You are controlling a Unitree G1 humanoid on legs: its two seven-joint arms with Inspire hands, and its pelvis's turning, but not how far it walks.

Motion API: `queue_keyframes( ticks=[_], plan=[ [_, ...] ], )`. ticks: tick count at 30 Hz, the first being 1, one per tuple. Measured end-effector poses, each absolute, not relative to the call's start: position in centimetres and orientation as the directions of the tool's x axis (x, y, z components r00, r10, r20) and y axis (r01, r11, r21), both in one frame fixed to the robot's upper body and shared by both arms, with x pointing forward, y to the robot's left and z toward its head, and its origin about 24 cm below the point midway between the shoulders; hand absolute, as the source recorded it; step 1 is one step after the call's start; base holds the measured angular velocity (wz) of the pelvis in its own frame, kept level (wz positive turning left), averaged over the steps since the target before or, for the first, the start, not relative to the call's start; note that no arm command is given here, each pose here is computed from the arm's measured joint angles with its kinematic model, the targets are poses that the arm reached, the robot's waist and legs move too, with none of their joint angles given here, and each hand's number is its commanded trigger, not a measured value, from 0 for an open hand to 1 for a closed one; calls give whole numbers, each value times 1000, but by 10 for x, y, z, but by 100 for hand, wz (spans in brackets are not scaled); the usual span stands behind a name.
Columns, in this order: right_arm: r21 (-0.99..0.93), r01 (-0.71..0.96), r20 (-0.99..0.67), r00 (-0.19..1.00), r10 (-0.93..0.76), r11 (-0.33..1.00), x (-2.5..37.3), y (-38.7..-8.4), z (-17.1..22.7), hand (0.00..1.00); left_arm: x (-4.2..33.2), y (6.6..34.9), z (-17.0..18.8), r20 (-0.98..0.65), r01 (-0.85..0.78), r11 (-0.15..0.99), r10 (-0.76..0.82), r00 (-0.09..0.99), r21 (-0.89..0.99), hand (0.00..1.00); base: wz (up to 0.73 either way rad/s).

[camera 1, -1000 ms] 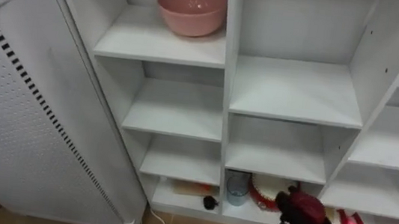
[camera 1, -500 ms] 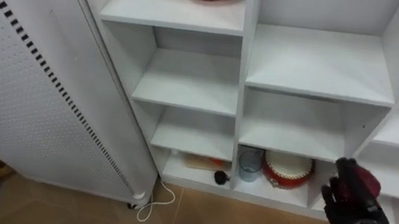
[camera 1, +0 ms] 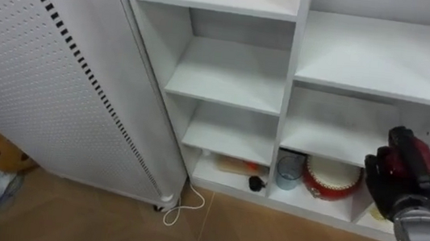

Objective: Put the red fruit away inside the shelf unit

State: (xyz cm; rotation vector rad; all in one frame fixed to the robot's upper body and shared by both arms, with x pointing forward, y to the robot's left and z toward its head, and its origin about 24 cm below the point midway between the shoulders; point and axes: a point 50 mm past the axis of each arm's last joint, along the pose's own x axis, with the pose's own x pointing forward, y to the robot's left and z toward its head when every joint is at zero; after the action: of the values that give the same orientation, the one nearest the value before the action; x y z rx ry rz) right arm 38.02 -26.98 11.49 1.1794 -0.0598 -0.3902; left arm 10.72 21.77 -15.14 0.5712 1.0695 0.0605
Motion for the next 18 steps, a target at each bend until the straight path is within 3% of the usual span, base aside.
queue_keyframes(
  ticks=[5, 6, 7, 8, 18],
  plan=[
    [900, 302, -186, 918, -350, 314, 380, -274, 117, 100, 101, 228, -151, -809, 232, 840, 339, 481, 491, 0, 8],
    [899, 306, -190, 917, -352, 313, 380, -274, 117, 95, 101, 229, -150, -808, 232, 839, 341, 481, 493, 0, 11],
    [898, 313, -197, 914, -354, 309, 380, -274, 118, 20, 102, 230, -149, -804, 231, 837, 342, 485, 496, 0, 10],
    [898, 318, -203, 912, -355, 304, 381, -273, 120, 0, 104, 231, -149, -801, 228, 837, 341, 492, 497, 0, 9],
    [883, 384, -269, 885, -379, 270, 383, -273, 124, 0, 103, 231, -144, -785, 237, 829, 330, 524, 507, 0, 7]
  ],
)
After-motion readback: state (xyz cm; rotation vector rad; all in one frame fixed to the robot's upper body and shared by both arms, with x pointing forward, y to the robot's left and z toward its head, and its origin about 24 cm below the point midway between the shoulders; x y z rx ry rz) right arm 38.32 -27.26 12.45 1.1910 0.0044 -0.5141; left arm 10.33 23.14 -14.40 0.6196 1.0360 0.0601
